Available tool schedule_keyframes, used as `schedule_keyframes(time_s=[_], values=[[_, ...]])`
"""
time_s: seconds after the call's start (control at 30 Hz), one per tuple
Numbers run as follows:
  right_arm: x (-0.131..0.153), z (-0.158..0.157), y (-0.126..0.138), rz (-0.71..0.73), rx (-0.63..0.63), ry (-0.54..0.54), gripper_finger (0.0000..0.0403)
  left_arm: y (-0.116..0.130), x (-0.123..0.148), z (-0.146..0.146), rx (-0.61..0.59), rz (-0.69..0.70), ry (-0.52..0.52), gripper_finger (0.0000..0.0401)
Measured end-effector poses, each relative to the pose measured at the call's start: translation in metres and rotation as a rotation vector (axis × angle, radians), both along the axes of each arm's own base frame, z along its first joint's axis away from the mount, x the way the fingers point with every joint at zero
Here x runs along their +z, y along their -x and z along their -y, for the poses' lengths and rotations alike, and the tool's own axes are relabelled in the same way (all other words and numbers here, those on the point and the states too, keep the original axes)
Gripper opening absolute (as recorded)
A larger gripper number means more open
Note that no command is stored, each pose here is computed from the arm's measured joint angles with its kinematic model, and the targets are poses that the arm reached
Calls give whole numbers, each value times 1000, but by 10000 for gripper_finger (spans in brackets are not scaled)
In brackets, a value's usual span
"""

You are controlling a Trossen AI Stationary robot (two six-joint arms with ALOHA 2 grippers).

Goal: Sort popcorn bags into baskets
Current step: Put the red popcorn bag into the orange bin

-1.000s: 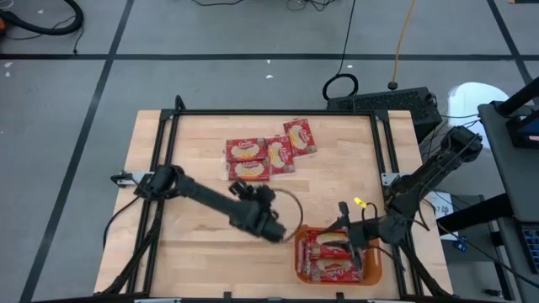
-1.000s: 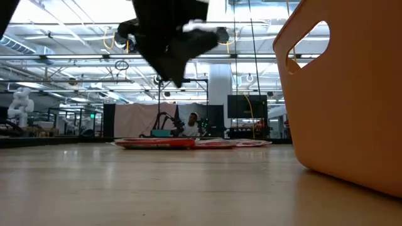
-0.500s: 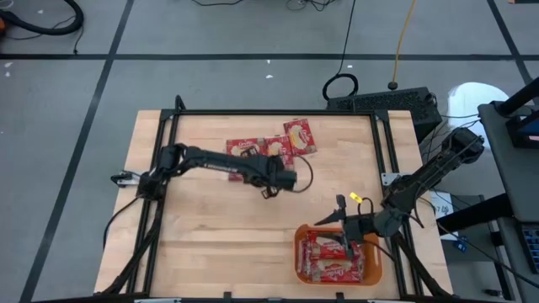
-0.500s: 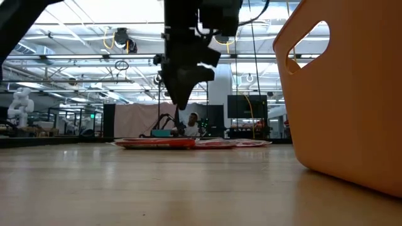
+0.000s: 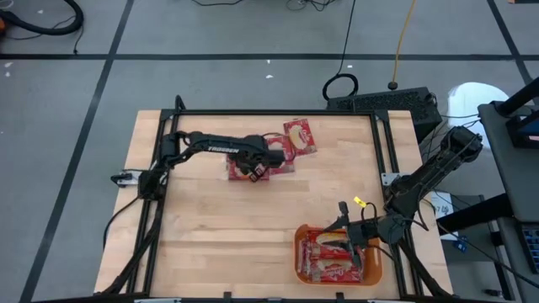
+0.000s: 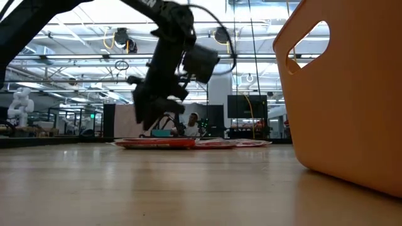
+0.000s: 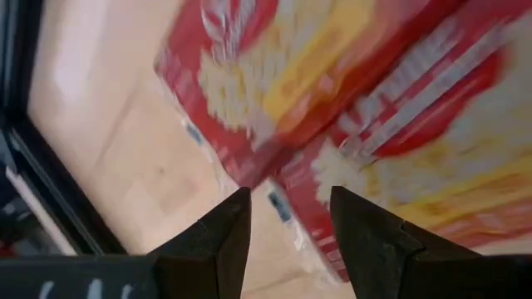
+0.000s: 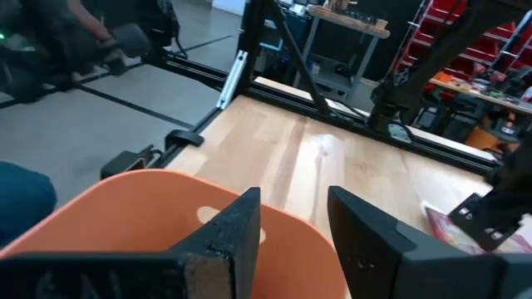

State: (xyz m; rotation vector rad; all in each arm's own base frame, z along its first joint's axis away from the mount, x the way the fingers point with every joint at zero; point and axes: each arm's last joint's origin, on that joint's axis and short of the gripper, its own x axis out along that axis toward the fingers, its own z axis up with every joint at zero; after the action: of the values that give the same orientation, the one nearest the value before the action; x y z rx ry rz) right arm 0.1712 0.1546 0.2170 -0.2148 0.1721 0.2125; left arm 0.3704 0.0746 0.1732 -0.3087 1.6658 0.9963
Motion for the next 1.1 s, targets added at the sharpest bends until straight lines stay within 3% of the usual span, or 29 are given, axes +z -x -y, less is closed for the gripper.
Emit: schedule_keyframes(time_s=[0.17, 0.3, 0.63, 0.93, 1.1], values=[[0, -4, 3, 1, 21, 0, 134, 20, -21, 3, 96, -107, -49, 170], [0, -3, 3, 2, 19, 2, 134, 30, -26, 8, 98, -187, -106, 170], [0, -2, 2, 5, 12, 10, 134, 31, -43, 13, -24, -169, -132, 170], [1, -2, 2, 9, 14, 22, 134, 36, -57, 7, -59, -140, -174, 169], [1, -2, 2, 10, 14, 21, 134, 39, -63, 6, -60, -134, -231, 139]])
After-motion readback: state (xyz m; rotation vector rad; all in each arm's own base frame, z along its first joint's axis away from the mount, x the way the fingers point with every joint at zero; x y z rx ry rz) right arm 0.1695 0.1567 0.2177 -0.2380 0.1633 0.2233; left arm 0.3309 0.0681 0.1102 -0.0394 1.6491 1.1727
